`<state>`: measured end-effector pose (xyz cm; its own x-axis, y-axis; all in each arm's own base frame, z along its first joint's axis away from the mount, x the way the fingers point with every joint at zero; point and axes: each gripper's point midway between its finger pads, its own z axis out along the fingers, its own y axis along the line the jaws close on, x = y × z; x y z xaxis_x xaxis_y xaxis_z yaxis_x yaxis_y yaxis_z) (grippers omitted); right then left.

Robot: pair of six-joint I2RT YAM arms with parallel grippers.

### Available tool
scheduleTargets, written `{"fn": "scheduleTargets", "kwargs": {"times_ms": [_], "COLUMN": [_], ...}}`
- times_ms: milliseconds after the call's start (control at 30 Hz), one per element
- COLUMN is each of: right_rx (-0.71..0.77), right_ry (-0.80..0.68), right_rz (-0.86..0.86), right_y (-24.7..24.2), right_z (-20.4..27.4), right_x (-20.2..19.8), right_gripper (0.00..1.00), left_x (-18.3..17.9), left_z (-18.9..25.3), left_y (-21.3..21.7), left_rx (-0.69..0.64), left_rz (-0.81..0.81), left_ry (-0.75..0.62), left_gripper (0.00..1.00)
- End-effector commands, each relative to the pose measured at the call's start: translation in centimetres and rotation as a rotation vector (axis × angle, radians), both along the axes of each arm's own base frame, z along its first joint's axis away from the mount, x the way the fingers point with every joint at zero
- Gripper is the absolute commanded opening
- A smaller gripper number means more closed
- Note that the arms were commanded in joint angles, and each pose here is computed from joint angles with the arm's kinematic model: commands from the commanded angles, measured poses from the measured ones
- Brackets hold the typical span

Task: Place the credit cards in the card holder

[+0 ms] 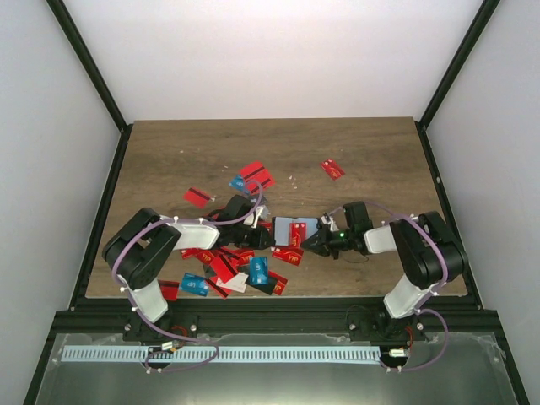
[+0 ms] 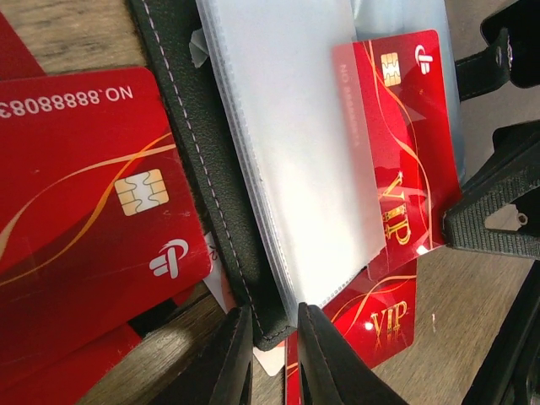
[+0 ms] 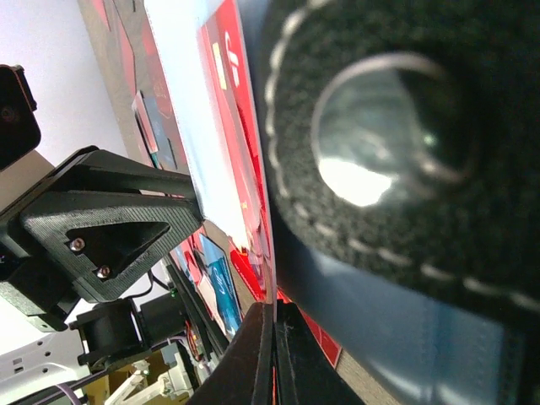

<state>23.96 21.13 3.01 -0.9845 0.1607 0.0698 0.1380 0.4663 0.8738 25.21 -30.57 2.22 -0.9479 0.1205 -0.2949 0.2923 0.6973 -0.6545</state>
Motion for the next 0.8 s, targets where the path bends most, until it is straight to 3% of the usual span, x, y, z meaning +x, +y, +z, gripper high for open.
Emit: {"fn": "scheduleTargets", "kwargs": {"times_ms": [0,767], "right_rx": [0.007,0.058], "right_ry": [-0.010,-0.024], "right_rz": [0.006,0.063], "right_y": [0.2,2.4], "right_z": [0.3,1.0], "right_x": [0.8,1.8], "right_gripper": [0.01,0.01], "left_x": [0.0,0.0], "left_z": [-0.3,-0.2], "left_y": [-0.4,-0.5], "left_rx": [-0.004,-0.005], "left_rz": [-0.026,-0.030], "left_ry": [-0.008,-0.005], "left_gripper": [0.18,0.17]}}
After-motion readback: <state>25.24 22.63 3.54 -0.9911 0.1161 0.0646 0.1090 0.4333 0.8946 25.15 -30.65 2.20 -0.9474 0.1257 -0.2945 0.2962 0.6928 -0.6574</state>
